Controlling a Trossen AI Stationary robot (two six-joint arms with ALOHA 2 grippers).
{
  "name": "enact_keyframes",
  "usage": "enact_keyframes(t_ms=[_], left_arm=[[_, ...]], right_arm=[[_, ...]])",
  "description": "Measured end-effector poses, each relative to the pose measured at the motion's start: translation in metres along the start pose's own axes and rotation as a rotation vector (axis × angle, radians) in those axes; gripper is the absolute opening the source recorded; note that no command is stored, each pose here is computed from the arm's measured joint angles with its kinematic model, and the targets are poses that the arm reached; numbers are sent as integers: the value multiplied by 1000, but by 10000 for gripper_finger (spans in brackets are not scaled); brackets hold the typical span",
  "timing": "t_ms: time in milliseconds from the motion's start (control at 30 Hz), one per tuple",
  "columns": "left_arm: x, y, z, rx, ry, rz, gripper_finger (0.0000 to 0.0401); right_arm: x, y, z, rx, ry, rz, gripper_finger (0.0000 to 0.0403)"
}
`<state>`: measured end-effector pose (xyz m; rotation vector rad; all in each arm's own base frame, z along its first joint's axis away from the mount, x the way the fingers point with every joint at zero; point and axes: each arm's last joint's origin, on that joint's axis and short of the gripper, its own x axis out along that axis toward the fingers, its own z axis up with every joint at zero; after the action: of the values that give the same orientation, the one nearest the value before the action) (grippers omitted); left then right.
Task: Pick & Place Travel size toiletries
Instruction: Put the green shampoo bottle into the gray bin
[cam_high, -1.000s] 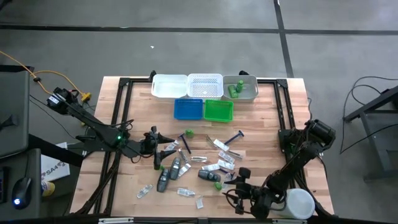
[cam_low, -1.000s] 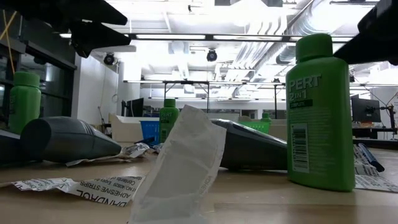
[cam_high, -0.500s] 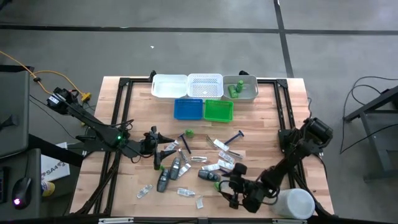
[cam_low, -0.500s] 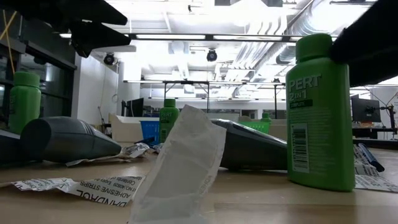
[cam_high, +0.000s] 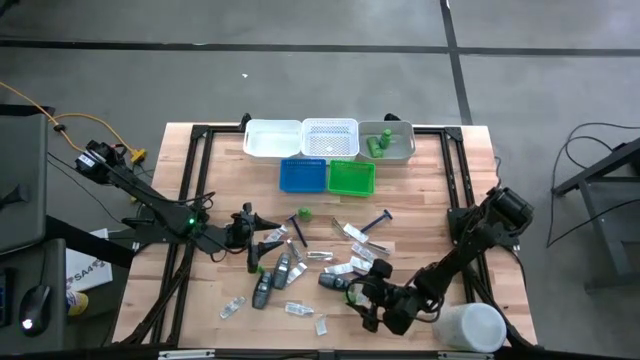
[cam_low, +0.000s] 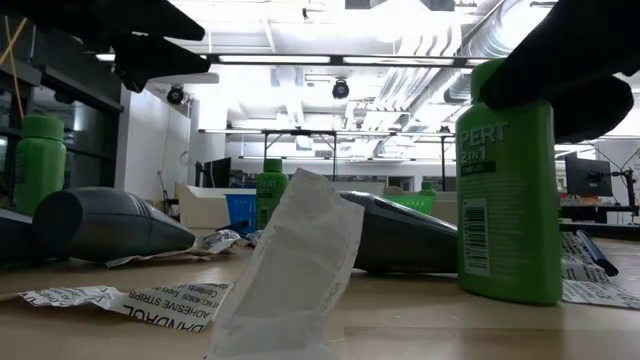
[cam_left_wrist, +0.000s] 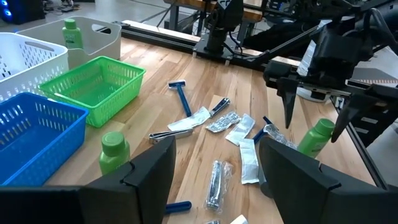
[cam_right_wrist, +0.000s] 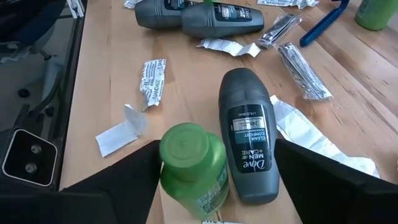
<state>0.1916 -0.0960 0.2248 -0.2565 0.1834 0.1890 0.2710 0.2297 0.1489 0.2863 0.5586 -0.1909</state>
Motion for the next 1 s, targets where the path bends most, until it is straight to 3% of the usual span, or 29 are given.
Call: enact_keyframes(t_ms=[600,1000], left_arm=[[0,0,0,0,0,0,230],[0,0,0,-1,4,-8,230]], right_arm=[[5,-5,5,15,-4,-20,113],[-4,-5,14,18,21,14,104]])
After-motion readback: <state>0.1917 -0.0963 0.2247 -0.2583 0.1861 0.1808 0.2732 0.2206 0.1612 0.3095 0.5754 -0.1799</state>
